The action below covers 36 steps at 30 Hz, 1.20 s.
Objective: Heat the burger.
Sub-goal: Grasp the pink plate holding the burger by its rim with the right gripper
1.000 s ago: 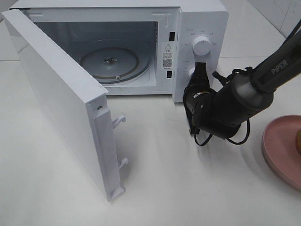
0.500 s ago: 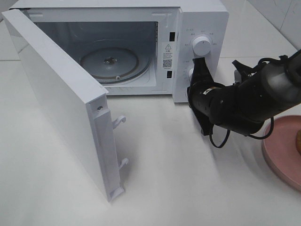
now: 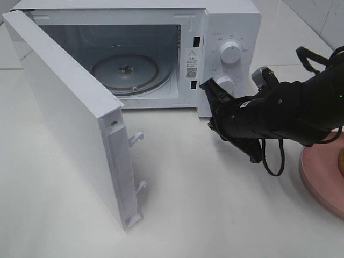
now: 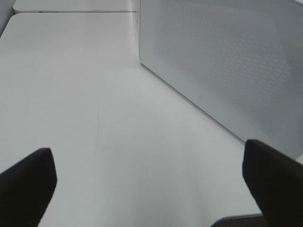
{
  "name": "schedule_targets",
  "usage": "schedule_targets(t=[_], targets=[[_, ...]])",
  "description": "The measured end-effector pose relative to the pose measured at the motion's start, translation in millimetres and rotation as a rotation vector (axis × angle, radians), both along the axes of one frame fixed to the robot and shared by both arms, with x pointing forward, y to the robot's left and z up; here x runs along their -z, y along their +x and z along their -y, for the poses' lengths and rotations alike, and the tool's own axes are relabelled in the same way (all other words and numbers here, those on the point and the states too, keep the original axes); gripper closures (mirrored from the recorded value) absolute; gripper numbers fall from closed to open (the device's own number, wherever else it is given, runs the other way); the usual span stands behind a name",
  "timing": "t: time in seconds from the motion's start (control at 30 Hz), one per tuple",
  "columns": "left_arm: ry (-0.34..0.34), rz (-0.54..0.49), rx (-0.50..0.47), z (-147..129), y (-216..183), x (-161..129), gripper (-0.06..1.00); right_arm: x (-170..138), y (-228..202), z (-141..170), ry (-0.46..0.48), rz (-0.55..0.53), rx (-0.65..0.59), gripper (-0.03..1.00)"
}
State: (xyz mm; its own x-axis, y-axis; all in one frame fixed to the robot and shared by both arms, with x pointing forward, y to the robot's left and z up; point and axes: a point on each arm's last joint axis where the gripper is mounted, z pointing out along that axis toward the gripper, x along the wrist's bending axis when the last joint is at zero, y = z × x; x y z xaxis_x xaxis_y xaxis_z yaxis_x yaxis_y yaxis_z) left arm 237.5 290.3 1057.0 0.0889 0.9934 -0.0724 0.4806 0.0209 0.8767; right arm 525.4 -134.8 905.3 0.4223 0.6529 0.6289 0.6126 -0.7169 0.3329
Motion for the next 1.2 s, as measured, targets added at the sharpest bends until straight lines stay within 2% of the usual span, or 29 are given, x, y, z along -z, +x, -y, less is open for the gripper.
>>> schedule_targets(t=[0.07, 0.1, 0.17, 0.2, 0.27, 0.3, 0.33, 0.4, 0.43, 0.57, 0.6, 0.67, 0.7, 0.73, 0.8, 1.0, 1.1, 1.2], targets=[[0.0, 0.0, 0.0, 0.0, 0.0, 0.0, -0.05, -6.6, -8.0, -3.2, -0.082, -0.02, -0.173, 0.94], [0.0, 0.0, 0.0, 0.0, 0.0, 0.0, -0.05, -6.6, -8.0, -3.2, -0.082, -0.02, -0.173, 0.94], [0.0, 0.0, 0.0, 0.0, 0.0, 0.0, -0.05, -12.8, -16.8, -4.8, -0.147, -0.045, -0.321, 0.94], [0.0, 0.0, 0.0, 0.0, 0.0, 0.0, -0.05, -12.8, -16.8, -4.8, -0.147, -0.045, -0.321, 0.94], [0.0, 0.0, 0.0, 0.0, 0.0, 0.0, -0.05, -20.2, -25.7, -4.5, -0.204, -0.068, -0.449, 0.93], [0.0, 0.0, 0.0, 0.0, 0.0, 0.0, -0.05, -20.2, -25.7, -4.5, -0.204, -0.068, -0.449, 0.93], [0.0, 0.0, 0.0, 0.0, 0.0, 0.0, -0.05, -25.7, -30.7, -3.3, -0.244, -0.073, -0.52, 0.93], [0.0, 0.0, 0.0, 0.0, 0.0, 0.0, -0.05, -28.4, -33.0, -2.4, -0.261, -0.075, -0.549, 0.92], [0.0, 0.0, 0.0, 0.0, 0.0, 0.0, -0.05, -35.1, -39.0, 0.5, -0.309, -0.081, -0.619, 0.92], [0.0, 0.0, 0.0, 0.0, 0.0, 0.0, -0.05, -44.7, -47.1, 5.7, -0.372, -0.095, -0.696, 0.92], [0.0, 0.0, 0.0, 0.0, 0.0, 0.0, -0.05, -51.3, -52.4, 10.0, -0.422, -0.101, -0.75, 0.91], [0.0, 0.0, 0.0, 0.0, 0.0, 0.0, -0.05, -54.2, -54.4, 11.7, -0.443, -0.099, -0.773, 0.91], [0.0, 0.0, 0.0, 0.0, 0.0, 0.0, -0.05, -60.1, -58.7, 15.7, -0.489, -0.098, -0.819, 0.91], [0.0, 0.0, 0.0, 0.0, 0.0, 0.0, -0.05, -60.1, -58.7, 15.7, -0.489, -0.098, -0.819, 0.91], [0.0, 0.0, 0.0, 0.0, 0.0, 0.0, -0.05, -70.8, -63.3, 22.8, -0.546, -0.079, -0.864, 0.9], [0.0, 0.0, 0.0, 0.0, 0.0, 0.0, -0.05, -82.2, -64.9, 41.7, -0.576, -0.102, -0.849, 0.88], [0.0, 0.0, 0.0, 0.0, 0.0, 0.0, -0.05, -84.0, -64.3, 65.2, -0.616, -0.189, -0.817, 0.83], [0.0, 0.0, 0.0, 0.0, 0.0, 0.0, -0.05, -83.5, -63.6, 70.2, -0.63, -0.207, -0.814, 0.81]])
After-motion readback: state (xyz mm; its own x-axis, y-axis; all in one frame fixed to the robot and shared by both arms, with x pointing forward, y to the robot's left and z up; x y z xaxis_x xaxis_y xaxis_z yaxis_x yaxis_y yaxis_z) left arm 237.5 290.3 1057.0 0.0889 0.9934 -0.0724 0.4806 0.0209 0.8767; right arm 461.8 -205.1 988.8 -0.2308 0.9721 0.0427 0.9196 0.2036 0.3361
